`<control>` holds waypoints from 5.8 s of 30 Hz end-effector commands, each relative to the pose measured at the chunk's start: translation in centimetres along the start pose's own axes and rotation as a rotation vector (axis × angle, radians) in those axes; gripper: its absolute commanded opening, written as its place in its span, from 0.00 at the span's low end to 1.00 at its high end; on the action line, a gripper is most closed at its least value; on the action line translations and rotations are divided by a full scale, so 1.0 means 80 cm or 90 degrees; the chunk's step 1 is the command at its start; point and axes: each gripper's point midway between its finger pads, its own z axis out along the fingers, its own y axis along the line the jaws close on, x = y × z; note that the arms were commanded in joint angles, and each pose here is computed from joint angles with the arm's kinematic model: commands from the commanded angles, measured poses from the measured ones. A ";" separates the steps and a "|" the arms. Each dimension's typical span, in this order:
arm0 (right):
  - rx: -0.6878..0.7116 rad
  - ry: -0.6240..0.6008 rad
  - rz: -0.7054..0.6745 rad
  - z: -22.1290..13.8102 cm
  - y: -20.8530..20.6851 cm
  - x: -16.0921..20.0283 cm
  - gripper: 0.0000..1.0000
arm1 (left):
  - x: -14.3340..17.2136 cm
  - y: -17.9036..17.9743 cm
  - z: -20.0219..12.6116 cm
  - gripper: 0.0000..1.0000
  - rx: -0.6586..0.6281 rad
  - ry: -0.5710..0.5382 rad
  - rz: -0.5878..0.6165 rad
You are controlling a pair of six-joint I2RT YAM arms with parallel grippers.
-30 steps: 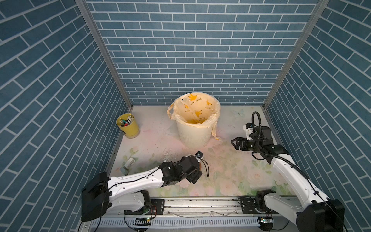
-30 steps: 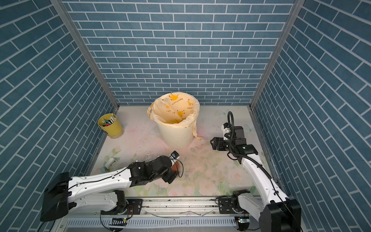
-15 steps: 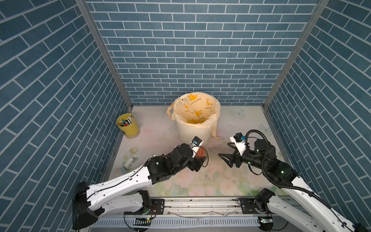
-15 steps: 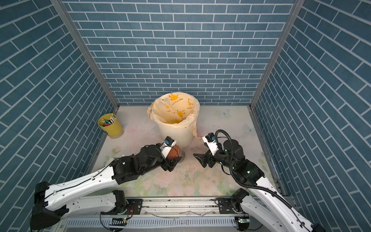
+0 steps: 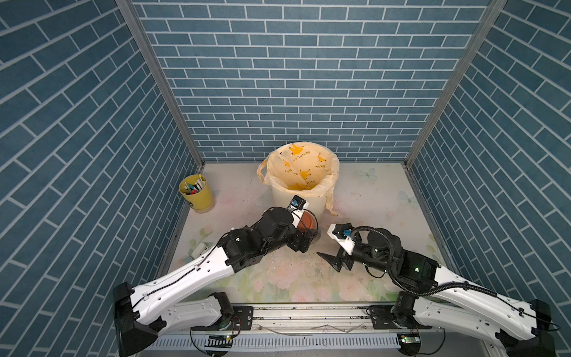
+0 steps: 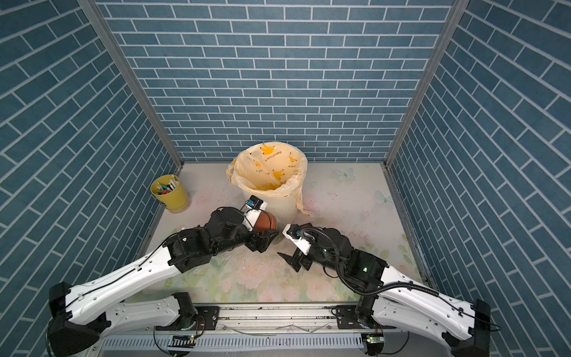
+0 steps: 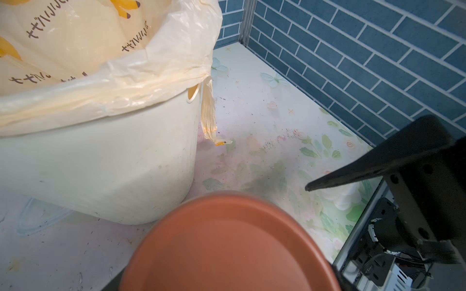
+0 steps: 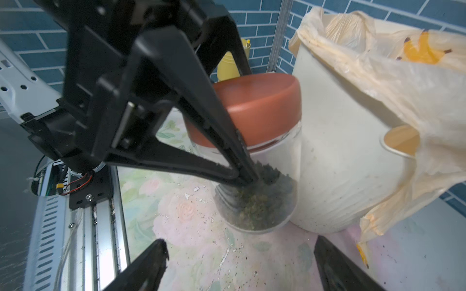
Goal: Empty moldy tea leaves from jars
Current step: Pick up the jar from the center of the board, then unscrew the lid from the jar.
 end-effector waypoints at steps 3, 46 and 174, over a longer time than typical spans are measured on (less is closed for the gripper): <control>0.034 -0.057 -0.053 0.010 -0.009 -0.028 0.93 | -0.037 -0.010 -0.016 0.00 0.026 -0.048 -0.027; 0.034 -0.061 -0.038 0.057 -0.009 -0.039 0.00 | -0.057 -0.031 -0.045 0.37 0.109 -0.090 -0.034; -0.254 0.061 -0.150 0.020 -0.022 -0.119 0.00 | -0.104 -0.020 -0.083 0.88 0.290 -0.035 0.344</control>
